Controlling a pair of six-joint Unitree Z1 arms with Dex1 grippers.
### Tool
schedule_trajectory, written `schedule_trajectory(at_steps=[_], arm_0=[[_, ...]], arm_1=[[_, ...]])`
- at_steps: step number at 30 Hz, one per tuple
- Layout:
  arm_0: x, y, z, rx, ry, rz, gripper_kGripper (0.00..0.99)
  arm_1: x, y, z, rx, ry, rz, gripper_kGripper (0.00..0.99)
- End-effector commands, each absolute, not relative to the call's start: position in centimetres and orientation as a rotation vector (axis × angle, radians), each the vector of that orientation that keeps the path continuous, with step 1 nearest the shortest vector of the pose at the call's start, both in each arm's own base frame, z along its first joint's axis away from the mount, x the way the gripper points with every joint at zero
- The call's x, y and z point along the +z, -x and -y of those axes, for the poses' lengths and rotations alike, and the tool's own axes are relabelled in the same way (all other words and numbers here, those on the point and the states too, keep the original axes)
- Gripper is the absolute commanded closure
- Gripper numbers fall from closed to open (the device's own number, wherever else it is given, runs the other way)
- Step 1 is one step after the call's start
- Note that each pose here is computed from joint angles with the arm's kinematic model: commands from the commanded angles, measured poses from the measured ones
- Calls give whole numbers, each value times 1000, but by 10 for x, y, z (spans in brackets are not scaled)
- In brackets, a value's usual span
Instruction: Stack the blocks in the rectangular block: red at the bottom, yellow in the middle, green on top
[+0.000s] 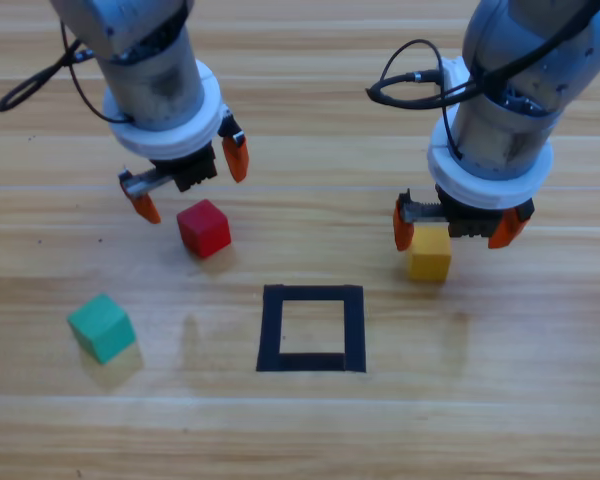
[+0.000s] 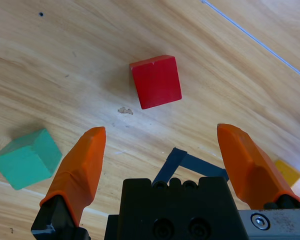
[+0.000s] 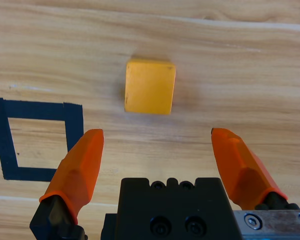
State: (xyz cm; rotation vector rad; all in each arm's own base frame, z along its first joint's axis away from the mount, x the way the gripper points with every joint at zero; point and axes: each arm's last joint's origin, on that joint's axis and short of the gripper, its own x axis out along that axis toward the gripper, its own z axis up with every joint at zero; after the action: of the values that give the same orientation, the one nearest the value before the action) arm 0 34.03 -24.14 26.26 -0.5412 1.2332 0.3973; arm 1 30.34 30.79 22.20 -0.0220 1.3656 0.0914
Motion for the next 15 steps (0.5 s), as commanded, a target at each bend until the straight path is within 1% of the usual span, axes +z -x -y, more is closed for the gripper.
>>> schedule_trajectory(at_steps=[1,5,12,14,15], arm_0=[[228,-360,235,479,547,-1302,45],[216,-366,233,501,561,-1335,44],[209,-378,227,543,598,-1328,45],[205,-383,227,548,600,-1330,45],[202,-384,228,551,597,-1333,45]], arm_1=[[182,-331,-307,55,5,-1416,62],[171,-336,-308,62,0,-1430,67],[160,-342,-312,66,-5,-1435,70],[155,-345,-312,70,-8,-1443,123],[153,-347,-311,70,-10,-1445,128]])
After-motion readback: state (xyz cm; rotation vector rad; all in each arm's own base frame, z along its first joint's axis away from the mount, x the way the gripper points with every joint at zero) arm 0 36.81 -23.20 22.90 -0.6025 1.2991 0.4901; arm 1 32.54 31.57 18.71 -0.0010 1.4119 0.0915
